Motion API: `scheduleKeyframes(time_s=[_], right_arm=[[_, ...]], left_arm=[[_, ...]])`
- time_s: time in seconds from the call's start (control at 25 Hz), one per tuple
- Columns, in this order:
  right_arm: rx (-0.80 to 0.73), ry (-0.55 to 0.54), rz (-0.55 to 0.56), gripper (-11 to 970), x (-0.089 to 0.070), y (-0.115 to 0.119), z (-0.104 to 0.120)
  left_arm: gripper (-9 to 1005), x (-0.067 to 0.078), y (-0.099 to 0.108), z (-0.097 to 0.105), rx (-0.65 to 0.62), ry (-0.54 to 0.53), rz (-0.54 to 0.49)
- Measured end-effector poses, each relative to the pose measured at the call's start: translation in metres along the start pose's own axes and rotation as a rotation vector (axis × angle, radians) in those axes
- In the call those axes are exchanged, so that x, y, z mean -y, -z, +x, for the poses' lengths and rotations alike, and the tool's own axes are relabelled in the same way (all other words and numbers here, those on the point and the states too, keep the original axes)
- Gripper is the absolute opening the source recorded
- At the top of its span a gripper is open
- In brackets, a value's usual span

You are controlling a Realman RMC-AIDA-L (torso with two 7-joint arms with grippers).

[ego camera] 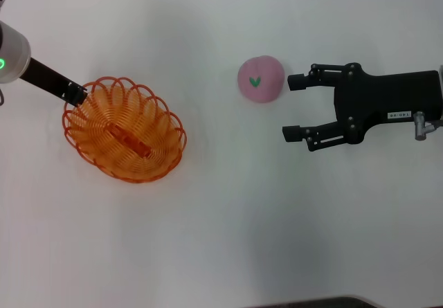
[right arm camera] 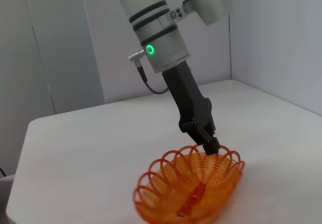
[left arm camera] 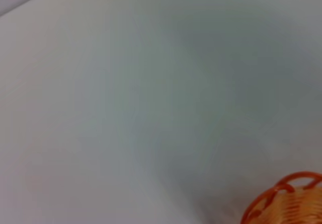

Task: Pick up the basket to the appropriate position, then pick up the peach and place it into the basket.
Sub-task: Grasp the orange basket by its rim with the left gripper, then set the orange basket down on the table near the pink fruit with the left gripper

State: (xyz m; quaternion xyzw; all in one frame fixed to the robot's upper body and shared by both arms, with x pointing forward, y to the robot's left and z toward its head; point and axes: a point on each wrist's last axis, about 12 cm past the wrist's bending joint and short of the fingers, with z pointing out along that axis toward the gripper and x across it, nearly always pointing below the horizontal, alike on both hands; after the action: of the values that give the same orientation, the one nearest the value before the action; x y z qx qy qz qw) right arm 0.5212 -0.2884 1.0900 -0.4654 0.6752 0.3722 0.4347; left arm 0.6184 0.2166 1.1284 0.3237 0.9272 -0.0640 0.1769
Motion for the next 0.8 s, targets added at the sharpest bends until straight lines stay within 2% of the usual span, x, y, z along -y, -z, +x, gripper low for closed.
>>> scheduleKeyframes(time_s=[0.2,0.36,0.52,0.8], right_arm=[[0.000,0.000,0.002,944,-0.001,0.000,0.001],[0.000,-0.001,0.004,944,-0.001,0.001,0.002],[0.002,-0.003,0.006,944,-0.002,0.002,0.003],[0.005,-0.002,0.011,945,-0.002,0.003,0.003]], left_arm=[[56,0.001,-0.001,0.001,0.000,0.005,0.008],[50,-0.003,0.005,0.005,0.007,0.052,0.046],[46,-0.014,0.027,0.009,0.073,0.130,0.141],[40,-0.023,0.061,0.017,0.171,0.191,0.192]])
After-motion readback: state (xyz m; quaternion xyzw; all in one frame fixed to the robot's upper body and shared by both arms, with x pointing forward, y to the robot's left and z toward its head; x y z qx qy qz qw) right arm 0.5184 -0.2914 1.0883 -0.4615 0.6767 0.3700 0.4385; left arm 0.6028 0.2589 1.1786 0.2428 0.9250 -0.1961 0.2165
